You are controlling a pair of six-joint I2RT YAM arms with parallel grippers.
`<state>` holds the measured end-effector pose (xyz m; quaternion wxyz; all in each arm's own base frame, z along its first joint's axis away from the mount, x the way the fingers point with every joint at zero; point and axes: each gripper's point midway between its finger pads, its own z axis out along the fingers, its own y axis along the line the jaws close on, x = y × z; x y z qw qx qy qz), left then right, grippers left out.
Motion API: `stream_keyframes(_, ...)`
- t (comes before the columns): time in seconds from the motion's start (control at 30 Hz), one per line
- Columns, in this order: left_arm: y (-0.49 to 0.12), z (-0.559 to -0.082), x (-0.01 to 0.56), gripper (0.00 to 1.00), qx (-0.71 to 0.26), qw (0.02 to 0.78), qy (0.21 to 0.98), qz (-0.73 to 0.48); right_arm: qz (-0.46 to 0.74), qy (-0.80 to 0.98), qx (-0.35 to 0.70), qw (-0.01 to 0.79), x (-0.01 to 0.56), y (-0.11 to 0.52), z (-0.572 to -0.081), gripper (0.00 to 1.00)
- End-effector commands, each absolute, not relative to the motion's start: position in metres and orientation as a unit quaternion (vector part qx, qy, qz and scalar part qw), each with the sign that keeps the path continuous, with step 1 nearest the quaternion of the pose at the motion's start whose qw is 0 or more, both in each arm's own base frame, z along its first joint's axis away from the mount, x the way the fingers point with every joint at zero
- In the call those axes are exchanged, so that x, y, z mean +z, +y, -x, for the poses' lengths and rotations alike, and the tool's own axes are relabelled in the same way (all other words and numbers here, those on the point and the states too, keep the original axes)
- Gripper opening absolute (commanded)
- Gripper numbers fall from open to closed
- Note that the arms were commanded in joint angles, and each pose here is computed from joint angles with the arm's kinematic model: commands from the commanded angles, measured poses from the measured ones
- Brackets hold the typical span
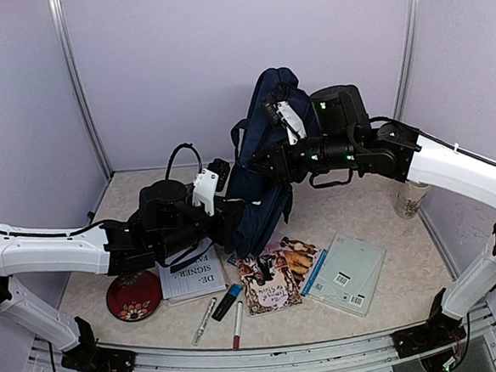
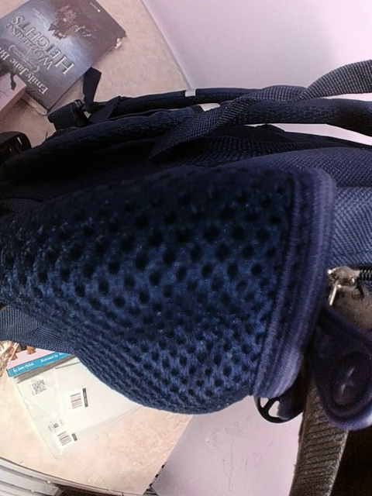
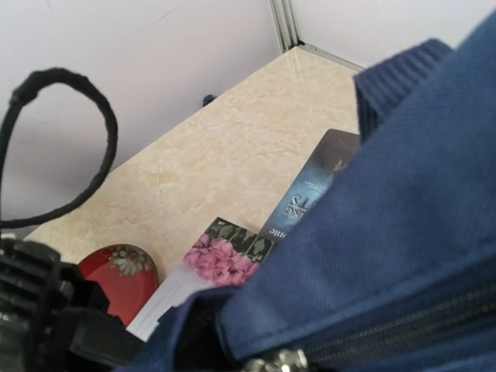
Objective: Pack the student bag
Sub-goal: Pick up the largest pocket of the bag from the student bag, then unzip the largest pocket of the student bag.
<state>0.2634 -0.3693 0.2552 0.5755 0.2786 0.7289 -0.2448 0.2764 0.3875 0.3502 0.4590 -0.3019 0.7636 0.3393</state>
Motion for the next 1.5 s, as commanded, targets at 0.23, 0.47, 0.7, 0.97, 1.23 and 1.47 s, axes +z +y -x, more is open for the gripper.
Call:
stream_keyframes(0.23, -0.361, -0.266, 0.342, 0.00, -0.297, 0.672, 0.644, -0.211, 0.328, 0.808, 0.262, 0.413, 0.299, 0.374, -0.271, 0.23)
stream_keyframes(0.47, -0.358, -0.266, 0.341, 0.00, -0.294, 0.673, 0.645, -0.210, 0.324, 0.800, 0.246, 0.441, 0.311, 0.370, -0.278, 0.04)
stream_keyframes(0.7, -0.349, -0.269, 0.341, 0.00, -0.284, 0.678, 0.646, -0.205, 0.315, 0.803, 0.218, 0.456, 0.318, 0.357, -0.283, 0.00)
stream_keyframes(0.97, -0.343, -0.272, 0.338, 0.00, -0.261, 0.683, 0.648, -0.210, 0.322, 0.790, 0.232, 0.468, 0.333, 0.350, -0.276, 0.00)
stream_keyframes(1.23, -0.324, -0.276, 0.313, 0.00, -0.196, 0.683, 0.669, -0.220, 0.278, 0.790, 0.252, 0.485, 0.358, 0.312, -0.290, 0.00)
stream_keyframes(1.47, -0.314, -0.277, 0.313, 0.00, -0.193, 0.685, 0.669, -0.214, 0.272, 0.795, 0.265, 0.473, 0.355, 0.298, -0.291, 0.00)
